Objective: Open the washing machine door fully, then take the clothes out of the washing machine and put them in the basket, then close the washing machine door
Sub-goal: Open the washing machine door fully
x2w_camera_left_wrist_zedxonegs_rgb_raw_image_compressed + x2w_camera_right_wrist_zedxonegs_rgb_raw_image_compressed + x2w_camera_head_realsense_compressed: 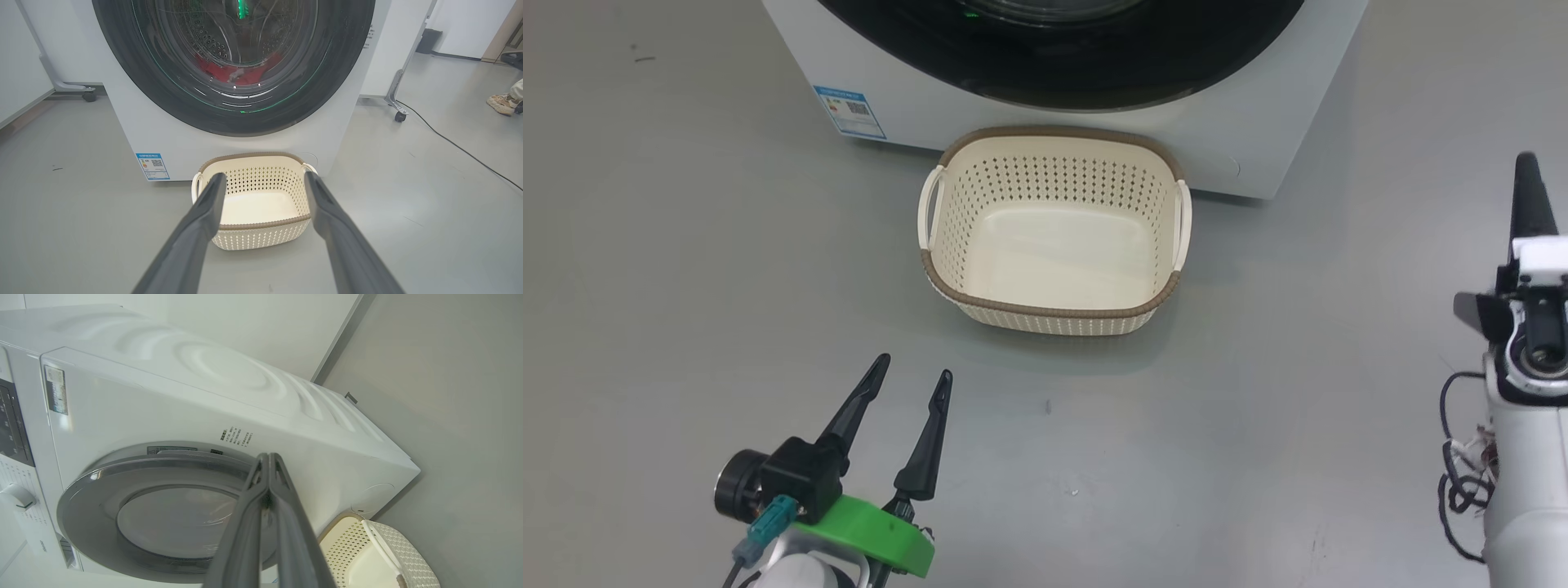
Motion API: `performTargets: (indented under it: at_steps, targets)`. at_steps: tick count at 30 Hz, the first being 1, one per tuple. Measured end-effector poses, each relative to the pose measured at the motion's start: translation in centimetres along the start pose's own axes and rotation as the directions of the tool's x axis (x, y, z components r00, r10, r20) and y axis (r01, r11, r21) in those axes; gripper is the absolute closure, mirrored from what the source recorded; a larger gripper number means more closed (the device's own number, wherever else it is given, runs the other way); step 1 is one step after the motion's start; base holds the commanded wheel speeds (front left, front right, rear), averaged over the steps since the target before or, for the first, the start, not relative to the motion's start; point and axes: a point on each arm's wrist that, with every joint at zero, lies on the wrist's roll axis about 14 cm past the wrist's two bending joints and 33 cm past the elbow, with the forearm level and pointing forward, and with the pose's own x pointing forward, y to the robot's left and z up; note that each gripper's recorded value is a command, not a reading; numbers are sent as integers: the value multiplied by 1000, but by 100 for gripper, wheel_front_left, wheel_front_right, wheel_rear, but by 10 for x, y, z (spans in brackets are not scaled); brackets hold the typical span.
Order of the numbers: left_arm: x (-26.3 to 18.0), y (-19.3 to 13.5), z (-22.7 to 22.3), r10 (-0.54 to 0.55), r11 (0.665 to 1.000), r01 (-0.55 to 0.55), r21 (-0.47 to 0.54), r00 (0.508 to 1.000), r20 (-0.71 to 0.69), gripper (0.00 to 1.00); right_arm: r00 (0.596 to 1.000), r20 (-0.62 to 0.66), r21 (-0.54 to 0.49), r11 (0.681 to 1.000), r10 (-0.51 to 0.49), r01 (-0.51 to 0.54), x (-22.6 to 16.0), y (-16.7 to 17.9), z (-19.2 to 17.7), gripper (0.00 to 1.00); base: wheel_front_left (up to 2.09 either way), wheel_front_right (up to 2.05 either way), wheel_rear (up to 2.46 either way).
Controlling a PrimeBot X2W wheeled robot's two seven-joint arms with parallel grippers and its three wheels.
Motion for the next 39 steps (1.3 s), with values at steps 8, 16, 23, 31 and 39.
performTargets:
  at_steps: [8,16,23,31,39]
  targets:
    - [15,10,-4,26,999,-26,-25,1000,-10,0,989,-117,-23,996,86,-89,56,37,-9,100,0,0,0]
    - [28,16,-10,44,998,-45,-47,999,-28,0,974,-211,-19,995,87,-94,90,43,-30,100,0,0,0]
    - [32,26,-14,81,994,-84,-73,996,-41,0,949,-293,48,993,119,-110,114,53,-53,100,0,0,0]
    - [30,38,-17,124,989,-127,-72,991,-52,0,930,-337,142,984,147,-104,134,61,-69,100,0,0,0]
    - [33,37,-22,126,989,-130,-73,990,-65,0,906,-378,170,976,192,-136,151,81,-76,100,0,0,0]
